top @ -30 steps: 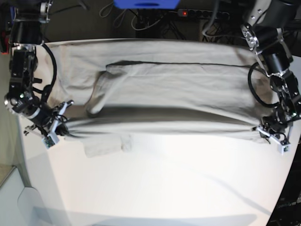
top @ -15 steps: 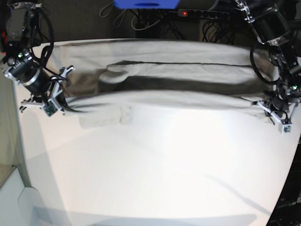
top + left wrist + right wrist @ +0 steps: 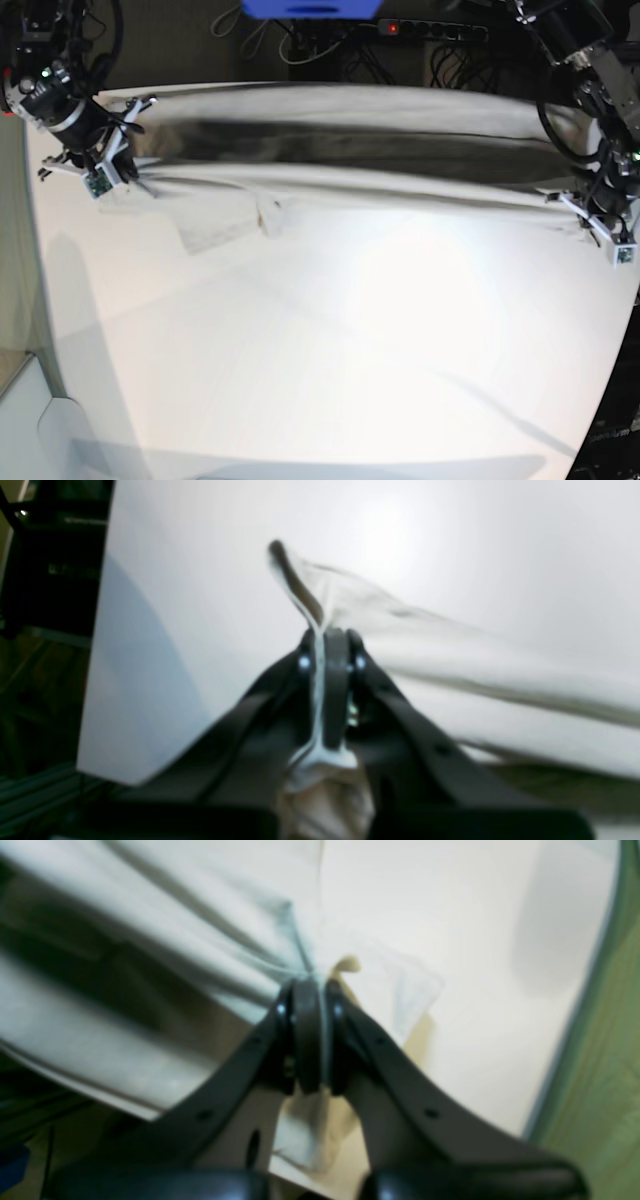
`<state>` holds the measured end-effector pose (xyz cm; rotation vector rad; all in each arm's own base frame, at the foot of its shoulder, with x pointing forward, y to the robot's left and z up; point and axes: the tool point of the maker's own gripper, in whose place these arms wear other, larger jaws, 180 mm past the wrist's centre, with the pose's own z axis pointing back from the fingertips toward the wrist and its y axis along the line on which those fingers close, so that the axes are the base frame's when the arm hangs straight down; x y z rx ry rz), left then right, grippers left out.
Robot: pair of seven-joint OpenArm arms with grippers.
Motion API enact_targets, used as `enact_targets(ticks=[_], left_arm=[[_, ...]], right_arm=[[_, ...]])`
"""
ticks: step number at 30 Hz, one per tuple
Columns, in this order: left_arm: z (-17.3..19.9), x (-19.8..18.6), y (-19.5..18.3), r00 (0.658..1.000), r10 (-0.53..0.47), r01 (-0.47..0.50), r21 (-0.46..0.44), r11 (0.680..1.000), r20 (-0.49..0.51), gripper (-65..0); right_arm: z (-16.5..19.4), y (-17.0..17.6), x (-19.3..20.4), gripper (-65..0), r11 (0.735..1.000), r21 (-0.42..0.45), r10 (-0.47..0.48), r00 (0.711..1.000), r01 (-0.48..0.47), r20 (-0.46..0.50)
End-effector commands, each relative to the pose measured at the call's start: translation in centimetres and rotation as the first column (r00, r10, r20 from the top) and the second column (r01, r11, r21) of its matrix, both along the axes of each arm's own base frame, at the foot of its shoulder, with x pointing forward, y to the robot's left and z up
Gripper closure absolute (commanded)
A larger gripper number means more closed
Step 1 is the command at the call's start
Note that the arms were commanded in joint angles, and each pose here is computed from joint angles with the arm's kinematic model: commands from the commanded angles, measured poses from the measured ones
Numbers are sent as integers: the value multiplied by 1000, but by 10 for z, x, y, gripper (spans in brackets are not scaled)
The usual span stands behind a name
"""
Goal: Layout the t-shirt on the table in an organized manner, then fold the t-shirt properly
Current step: 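Lift the hem with both grippers and fold it toward the folded edge, then lower the folded hem and open both grippers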
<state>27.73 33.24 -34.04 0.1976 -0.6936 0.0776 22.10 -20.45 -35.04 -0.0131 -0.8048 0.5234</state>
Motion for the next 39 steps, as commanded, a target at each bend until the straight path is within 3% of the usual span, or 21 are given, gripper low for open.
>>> enact_targets(ticks=[1,20,23,28,30,33,36,39], left_arm=[[11,2,6,1000,4,-5,28,1000,30,-5],[-48,-50,8,987,21,-23,-13,1000,-161,-8],[-53,-50,8,988,22,-26,-23,999,-155,-9],[-57,-51,15,989,28,-26,12,1000,-147,-17],[-57,-52,17,988,30,-27,24,999,-154,-65],[-54,-51,19,989,33,-29,32,999,-146,-203],[-52,-51,19,989,34,-30,31,999,-141,-336],[-52,-51,19,990,35,-31,30,999,-138,-421]], right_arm=[[6,2,-1,0,1000,3,11,1000,-11,20],[-20,26,-32,0,997,41,67,994,-64,-85],[-21,25,-35,0,997,36,70,993,-66,-93],[-25,17,-43,-133,997,-15,78,990,-80,-121],[-27,13,-44,-214,995,-50,76,989,-83,-130],[-29,4,-46,-307,992,-95,69,987,-83,-142],[-26,-5,-46,-324,991,-116,50,989,-66,-138],[-13,-28,-40,-327,988,-152,-14,995,-1,-97]])
